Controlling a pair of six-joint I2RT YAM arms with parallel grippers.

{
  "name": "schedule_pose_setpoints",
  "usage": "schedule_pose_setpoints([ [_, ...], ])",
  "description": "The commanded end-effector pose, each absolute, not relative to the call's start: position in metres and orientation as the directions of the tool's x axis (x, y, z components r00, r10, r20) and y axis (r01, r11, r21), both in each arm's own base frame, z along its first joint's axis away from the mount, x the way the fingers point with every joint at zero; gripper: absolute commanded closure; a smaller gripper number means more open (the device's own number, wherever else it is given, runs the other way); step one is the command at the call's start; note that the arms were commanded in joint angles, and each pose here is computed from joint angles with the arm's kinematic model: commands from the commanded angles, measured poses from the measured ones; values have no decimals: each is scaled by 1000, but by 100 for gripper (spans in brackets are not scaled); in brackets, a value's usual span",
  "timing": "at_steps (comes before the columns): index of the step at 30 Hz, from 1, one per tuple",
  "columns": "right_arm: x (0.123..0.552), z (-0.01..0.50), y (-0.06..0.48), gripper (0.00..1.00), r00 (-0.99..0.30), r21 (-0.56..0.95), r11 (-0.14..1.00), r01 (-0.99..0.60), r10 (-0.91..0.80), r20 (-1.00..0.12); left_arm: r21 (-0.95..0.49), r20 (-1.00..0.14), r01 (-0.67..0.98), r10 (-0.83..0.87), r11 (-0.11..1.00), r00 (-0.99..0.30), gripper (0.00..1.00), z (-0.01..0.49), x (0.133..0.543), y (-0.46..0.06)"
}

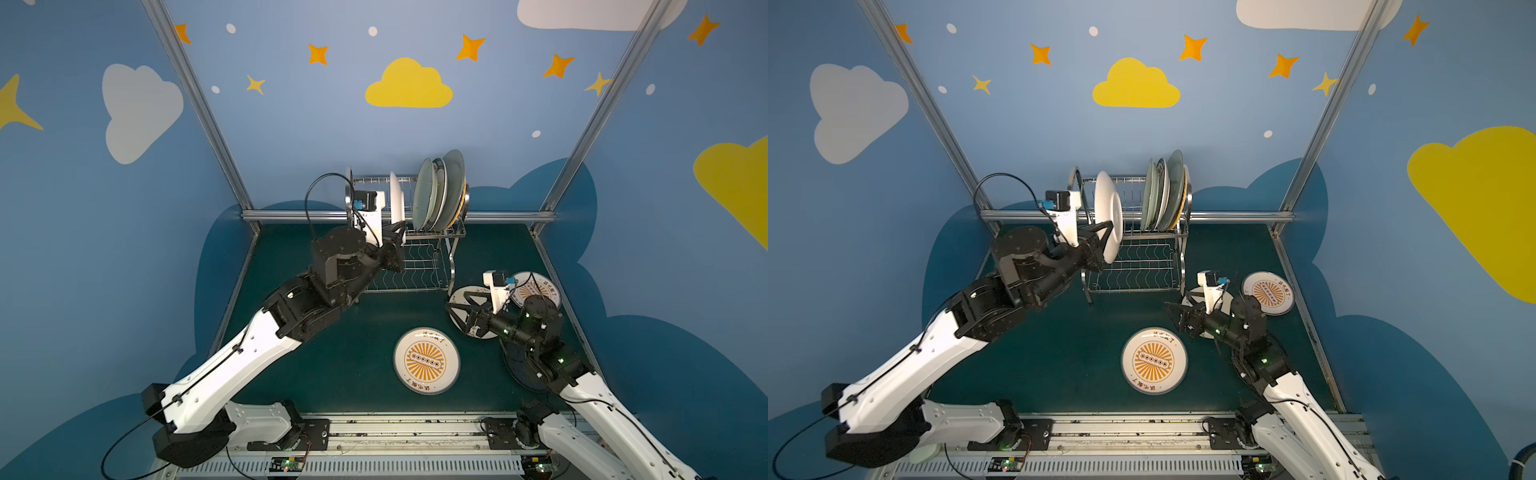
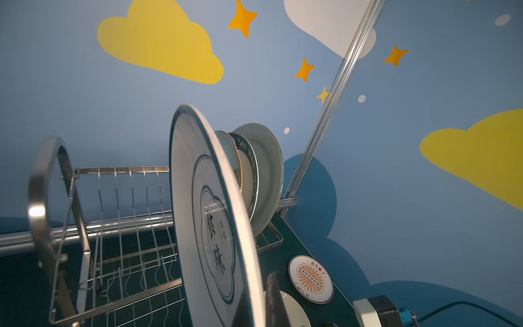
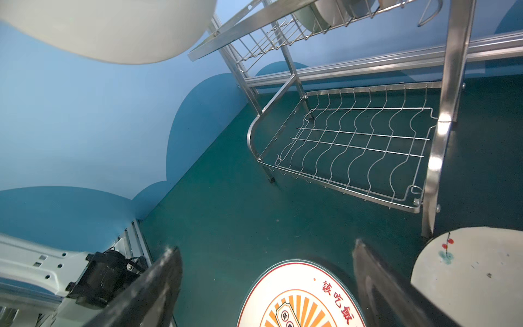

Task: Load plates into a dish rack
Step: Place the plate on the dish rack.

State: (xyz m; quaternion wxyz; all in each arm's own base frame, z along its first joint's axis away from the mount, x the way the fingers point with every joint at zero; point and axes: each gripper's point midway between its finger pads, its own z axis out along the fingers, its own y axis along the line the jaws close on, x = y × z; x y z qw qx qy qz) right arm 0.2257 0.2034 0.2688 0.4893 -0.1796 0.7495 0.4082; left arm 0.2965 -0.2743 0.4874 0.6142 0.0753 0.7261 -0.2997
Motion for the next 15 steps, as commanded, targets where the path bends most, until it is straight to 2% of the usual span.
schedule_pose_setpoints([
  [1, 218, 281, 207, 8, -373, 381, 572, -726, 138, -917, -363, -931, 529, -324, 767, -169, 96, 526, 305, -277],
  [8, 201, 288, 209, 8, -281, 317, 545, -776, 152, -948, -374, -927, 476, -325, 796, -185, 96, 521, 354, -282],
  [15, 202, 279, 215, 8, -287, 305, 553, -775, 121, -950, -374, -927, 451, -313, 810, -206, 96, 513, 397, -288],
])
